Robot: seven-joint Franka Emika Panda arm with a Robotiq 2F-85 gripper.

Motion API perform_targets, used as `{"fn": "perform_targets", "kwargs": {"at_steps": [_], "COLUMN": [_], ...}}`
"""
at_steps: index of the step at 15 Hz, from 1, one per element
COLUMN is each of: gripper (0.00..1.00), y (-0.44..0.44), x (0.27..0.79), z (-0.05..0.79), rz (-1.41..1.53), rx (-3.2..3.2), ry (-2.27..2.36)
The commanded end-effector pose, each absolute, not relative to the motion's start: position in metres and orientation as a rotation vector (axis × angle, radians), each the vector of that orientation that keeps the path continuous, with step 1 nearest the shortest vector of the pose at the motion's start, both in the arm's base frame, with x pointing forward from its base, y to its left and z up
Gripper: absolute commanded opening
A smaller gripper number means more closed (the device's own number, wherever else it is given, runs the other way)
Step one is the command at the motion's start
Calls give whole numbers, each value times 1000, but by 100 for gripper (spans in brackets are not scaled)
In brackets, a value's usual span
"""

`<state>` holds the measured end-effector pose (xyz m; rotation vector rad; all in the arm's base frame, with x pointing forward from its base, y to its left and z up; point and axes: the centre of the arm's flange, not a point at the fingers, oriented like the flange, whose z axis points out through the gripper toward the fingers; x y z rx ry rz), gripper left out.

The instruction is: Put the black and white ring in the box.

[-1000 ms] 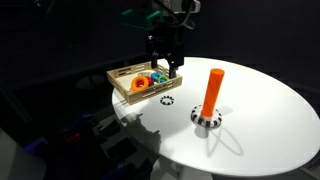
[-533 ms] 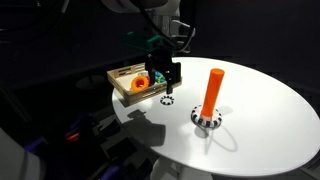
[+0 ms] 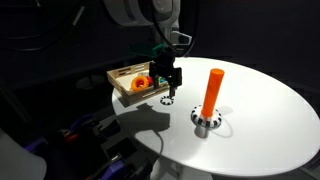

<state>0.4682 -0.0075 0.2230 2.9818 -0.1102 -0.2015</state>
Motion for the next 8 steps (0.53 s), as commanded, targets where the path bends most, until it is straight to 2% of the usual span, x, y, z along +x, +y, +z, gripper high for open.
{"fn": "perform_targets", "kwargs": {"at_steps": [1,8], "gripper": [100,100], "y": [3,7], "x": [495,494], "z": [214,211], "rz": [-196,-193], "rx": [2953,2973], "ry": [-135,-126]}}
